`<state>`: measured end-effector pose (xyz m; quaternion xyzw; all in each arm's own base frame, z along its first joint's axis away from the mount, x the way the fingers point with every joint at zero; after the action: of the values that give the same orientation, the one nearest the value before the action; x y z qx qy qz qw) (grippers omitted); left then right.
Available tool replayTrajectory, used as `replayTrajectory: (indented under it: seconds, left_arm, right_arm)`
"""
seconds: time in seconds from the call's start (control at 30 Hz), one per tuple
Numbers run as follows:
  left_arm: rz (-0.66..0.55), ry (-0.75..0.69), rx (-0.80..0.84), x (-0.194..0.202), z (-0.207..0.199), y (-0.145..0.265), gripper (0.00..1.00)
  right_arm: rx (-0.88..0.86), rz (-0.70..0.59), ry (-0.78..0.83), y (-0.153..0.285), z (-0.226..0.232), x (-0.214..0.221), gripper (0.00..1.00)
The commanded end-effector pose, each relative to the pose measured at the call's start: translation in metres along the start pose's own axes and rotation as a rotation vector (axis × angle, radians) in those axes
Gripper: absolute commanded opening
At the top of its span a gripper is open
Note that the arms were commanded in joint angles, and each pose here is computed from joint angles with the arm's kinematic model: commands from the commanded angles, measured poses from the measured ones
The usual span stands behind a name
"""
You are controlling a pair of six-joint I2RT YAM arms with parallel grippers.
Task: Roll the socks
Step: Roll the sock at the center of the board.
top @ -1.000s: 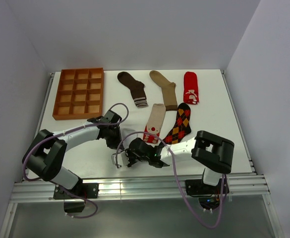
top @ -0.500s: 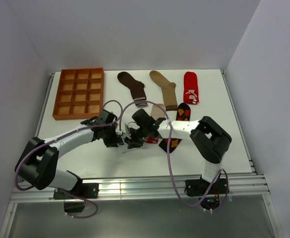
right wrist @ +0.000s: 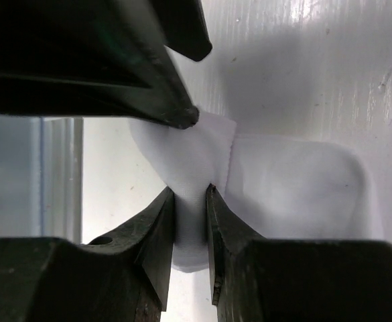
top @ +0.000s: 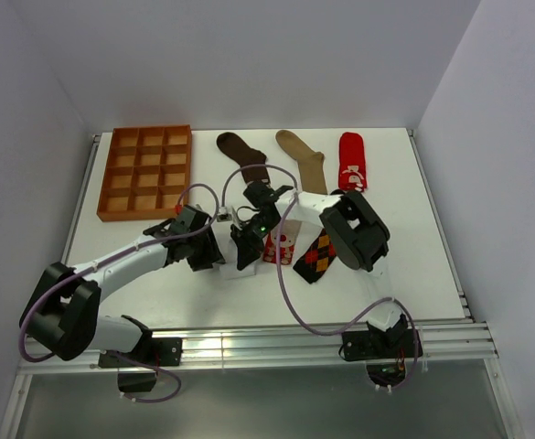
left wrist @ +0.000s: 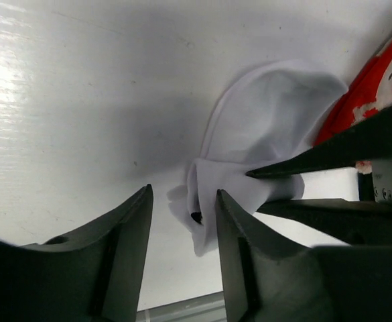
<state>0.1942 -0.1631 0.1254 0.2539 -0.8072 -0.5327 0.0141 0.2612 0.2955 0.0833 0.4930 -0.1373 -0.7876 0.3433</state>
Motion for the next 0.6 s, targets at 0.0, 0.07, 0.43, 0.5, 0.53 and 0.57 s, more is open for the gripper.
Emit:
replayTrajectory:
  seconds: [0.0,0.07,0.43,0.5,0.53,0.57]
  left_arm:
    - [-0.084,-0.007,0.039,-0.007,-0.003,0.007,0.48]
    - [-0.138,-0.009,0.058,-0.011,-0.004,0.007,0.53]
    - [-0.226,-0.103,0.252,-0.007,-0.009,0.000,0.60]
    - [-0.232,-0.113,0.282,-0.006,-0.010,0.000,0.60]
    - [-0.222,-0.129,0.319,-0.004,-0.011,-0.001,0.60]
    - [-0.219,-0.132,0.332,-0.003,-0.012,-0.001,0.60]
  right_arm:
    - [-0.054,0.089,-0.183,-0.001,-0.004,0.020,0.13]
    - [-0.079,0.091,-0.219,-0.002,-0.008,0.023,0.13]
    - [-0.059,0.111,-0.298,-0.003,-0.024,0.028,0.13]
    - [-0.057,0.110,-0.302,-0.004,-0.025,0.028,0.13]
    - [-0.053,0.111,-0.307,-0.004,-0.026,0.027,0.13]
    - [-0.053,0.111,-0.310,-0.005,-0.027,0.028,0.13]
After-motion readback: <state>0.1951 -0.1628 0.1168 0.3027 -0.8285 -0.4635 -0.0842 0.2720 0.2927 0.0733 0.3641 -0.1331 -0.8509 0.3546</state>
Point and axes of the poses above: each gripper's point midway between its finger pads, its own y axis back along the fingers, its own z axis along the line the jaws close on, x = y × z, the point moved 9 cm from there along y, back along the fingers, and after that the axes turned 5 degrees about y, right-handed, at the moved point
